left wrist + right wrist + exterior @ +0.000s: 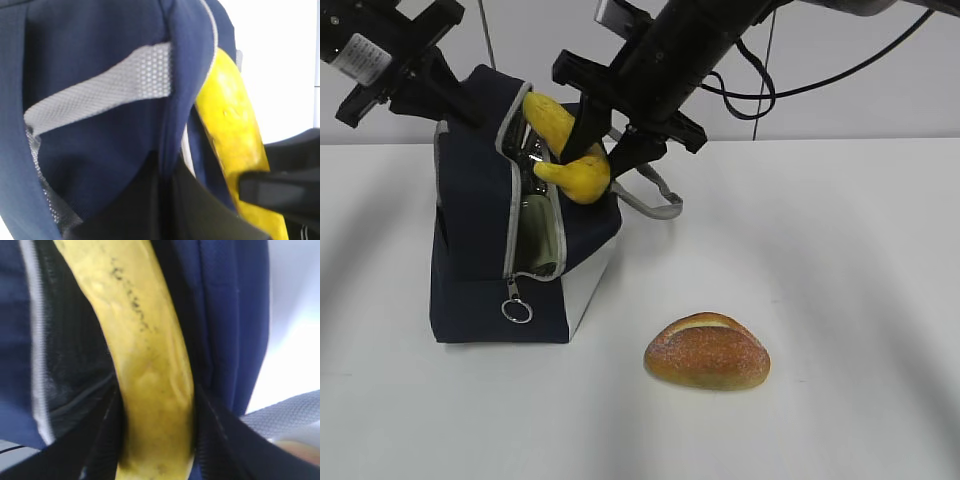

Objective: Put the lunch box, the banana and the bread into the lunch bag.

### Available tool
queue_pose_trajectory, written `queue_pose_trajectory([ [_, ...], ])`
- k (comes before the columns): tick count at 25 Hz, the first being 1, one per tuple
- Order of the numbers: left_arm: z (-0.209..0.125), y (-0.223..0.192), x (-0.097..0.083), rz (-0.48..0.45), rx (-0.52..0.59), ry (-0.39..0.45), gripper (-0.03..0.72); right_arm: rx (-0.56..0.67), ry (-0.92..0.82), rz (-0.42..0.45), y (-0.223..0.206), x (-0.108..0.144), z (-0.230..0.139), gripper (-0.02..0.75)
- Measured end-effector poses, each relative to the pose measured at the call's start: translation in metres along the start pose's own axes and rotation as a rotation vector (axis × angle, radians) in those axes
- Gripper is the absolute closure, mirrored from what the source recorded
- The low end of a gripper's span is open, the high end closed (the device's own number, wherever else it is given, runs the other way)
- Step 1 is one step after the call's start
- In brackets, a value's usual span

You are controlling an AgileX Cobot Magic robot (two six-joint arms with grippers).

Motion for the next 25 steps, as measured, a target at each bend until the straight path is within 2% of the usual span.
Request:
queue_pose_trajectory([
  [3, 0.0, 0.0, 0.0, 0.001, 0.001, -0.001, 0.691, 0.009, -0.01, 0.049, -0.002, 0.014, -0.004, 0.433],
  [12, -0.001, 0.0, -0.001, -0.004, 0.003, 0.0, 0.691, 0.024, -0.058, 0.087, -0.028, 0.026, -0.007, 0.433],
  [17, -0.001, 0.0, -0.001, -0.004, 0.003, 0.0, 0.691, -0.084, 0.07, 0.078, -0.033, 0.023, 0.012, 0.418],
  [19, -0.001, 0.0, -0.001, -0.004, 0.003, 0.0, 0.691, -0.123, 0.146, 0.074, -0.032, 0.024, 0.019, 0.38],
  [23, -0.001, 0.0, -0.001, -0.004, 0.003, 0.0, 0.691, -0.159, 0.307, 0.062, -0.031, 0.024, 0.024, 0.229],
  [25, -0.001, 0.0, -0.001, -0.004, 0.003, 0.0, 0.691, -0.164, 0.35, 0.048, -0.031, 0.022, 0.025, 0.192],
])
Point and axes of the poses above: a point on each arm's last joint axis where the gripper is mounted, y pointing back along that axis away from the gripper, x along the wrist's bending axis when the last joint is at zero, z = x × y, the point moved 9 cm from there along -y, pointing out along that axis toward the gripper, and after that the axes turned 13 degrees about -y, right-handed, at the moved point
